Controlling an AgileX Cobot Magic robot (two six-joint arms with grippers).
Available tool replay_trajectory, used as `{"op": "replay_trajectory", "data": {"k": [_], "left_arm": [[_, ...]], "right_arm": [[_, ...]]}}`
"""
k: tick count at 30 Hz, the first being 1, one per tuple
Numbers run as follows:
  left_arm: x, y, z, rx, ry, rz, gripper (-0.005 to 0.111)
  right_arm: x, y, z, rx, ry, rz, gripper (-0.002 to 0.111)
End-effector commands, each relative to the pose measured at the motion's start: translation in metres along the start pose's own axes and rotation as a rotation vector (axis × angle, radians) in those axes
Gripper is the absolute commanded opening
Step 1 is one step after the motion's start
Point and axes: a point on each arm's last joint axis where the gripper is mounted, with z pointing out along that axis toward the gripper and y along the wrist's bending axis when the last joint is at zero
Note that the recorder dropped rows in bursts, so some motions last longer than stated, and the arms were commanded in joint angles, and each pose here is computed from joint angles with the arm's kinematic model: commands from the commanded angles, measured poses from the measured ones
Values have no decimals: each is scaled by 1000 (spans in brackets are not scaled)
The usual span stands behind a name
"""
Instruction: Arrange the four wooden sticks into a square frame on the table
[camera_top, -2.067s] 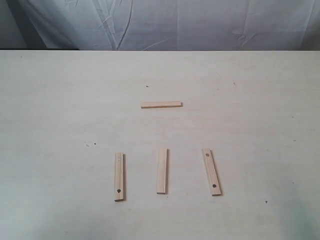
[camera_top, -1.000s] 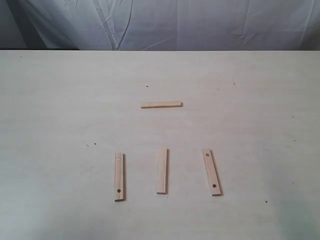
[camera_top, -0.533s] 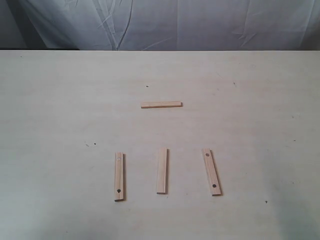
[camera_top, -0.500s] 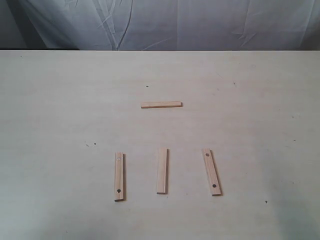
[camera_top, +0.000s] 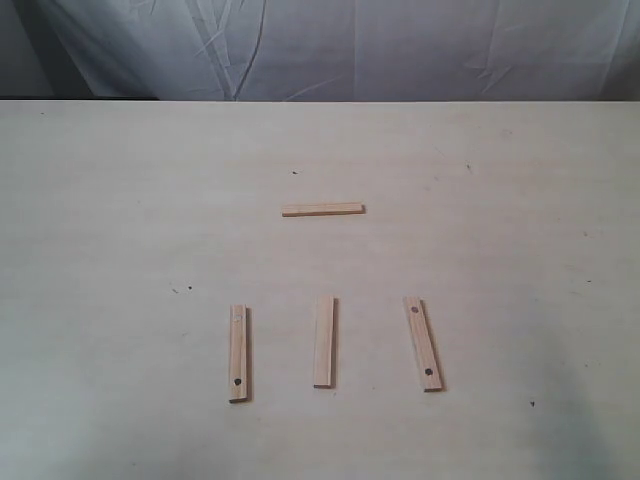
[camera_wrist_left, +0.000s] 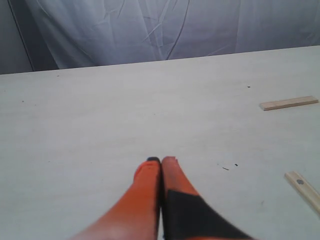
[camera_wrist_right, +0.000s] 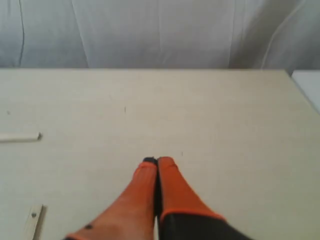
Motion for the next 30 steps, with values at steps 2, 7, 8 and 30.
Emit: {"op": "replay_trajectory", "data": {"k": [2,7,8,30], "left_arm": [[0,0,0,0,-15,-9,0],[0,0,0,0,-15,-9,0],[0,0,0,0,-15,-9,0],[0,0,0,0,-15,-9,0]], "right_arm": [[-12,1,27,-5,187,18,-1],[-12,1,43,-8,232,28,-1],[-12,2,46,-17,241,42,-1],[29,106,171,-256,870,81,-1]]}}
